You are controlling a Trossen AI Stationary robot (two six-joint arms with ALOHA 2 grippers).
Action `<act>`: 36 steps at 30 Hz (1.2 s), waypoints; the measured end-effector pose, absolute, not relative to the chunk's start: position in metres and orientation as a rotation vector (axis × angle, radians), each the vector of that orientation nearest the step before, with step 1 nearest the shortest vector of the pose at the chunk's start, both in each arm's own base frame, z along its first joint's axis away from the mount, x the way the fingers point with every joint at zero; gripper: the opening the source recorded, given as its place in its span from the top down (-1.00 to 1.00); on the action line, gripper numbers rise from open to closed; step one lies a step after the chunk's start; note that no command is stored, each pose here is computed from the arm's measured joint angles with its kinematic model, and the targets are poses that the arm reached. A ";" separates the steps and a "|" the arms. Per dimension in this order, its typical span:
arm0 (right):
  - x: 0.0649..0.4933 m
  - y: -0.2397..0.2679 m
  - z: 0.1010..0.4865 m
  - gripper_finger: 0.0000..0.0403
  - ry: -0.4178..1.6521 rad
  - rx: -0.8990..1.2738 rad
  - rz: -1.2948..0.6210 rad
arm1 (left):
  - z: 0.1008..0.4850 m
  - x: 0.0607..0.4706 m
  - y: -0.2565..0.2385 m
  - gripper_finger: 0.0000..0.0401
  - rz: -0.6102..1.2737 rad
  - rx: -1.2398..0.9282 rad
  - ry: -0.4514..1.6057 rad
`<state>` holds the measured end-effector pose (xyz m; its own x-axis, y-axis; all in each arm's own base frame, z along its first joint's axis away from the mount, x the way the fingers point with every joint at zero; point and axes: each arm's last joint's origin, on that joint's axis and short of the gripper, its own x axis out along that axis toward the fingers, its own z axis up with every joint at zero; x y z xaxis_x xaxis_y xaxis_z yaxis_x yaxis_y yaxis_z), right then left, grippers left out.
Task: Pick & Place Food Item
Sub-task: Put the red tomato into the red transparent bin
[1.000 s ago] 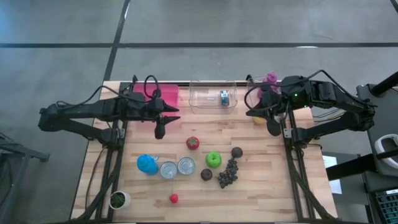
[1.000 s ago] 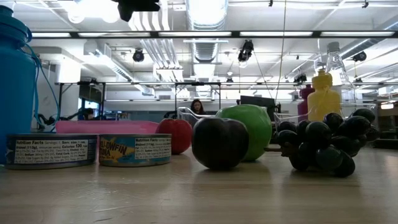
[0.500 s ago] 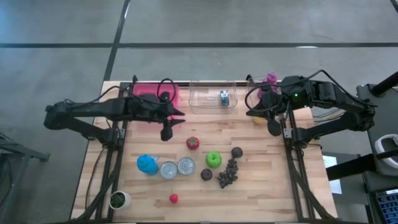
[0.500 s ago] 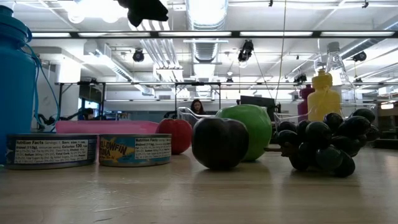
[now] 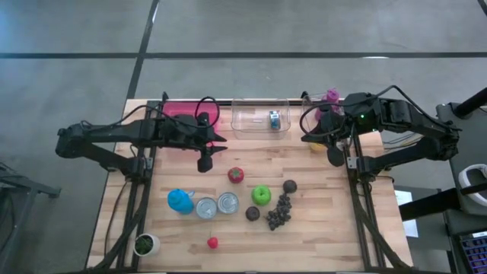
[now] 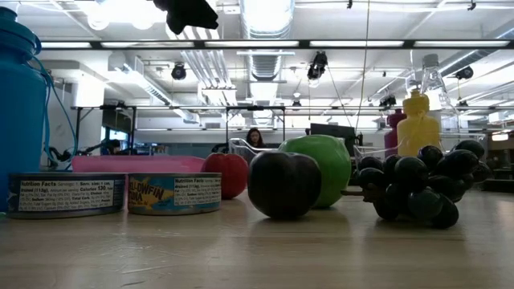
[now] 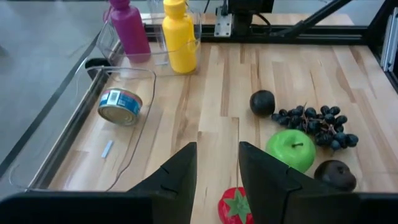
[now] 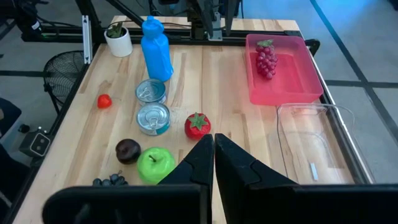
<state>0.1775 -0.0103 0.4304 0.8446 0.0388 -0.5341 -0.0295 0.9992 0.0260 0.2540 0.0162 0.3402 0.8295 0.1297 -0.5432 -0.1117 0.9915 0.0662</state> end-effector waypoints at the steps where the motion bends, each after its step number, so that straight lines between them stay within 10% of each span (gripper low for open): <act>1: 0.178 -0.010 0.430 0.94 0.564 0.017 0.036 | 0.340 0.254 0.016 0.39 0.128 0.032 0.584; 36: 0.178 -0.010 0.430 0.94 0.563 0.017 0.037 | 0.303 0.278 0.017 0.41 0.149 -0.039 0.732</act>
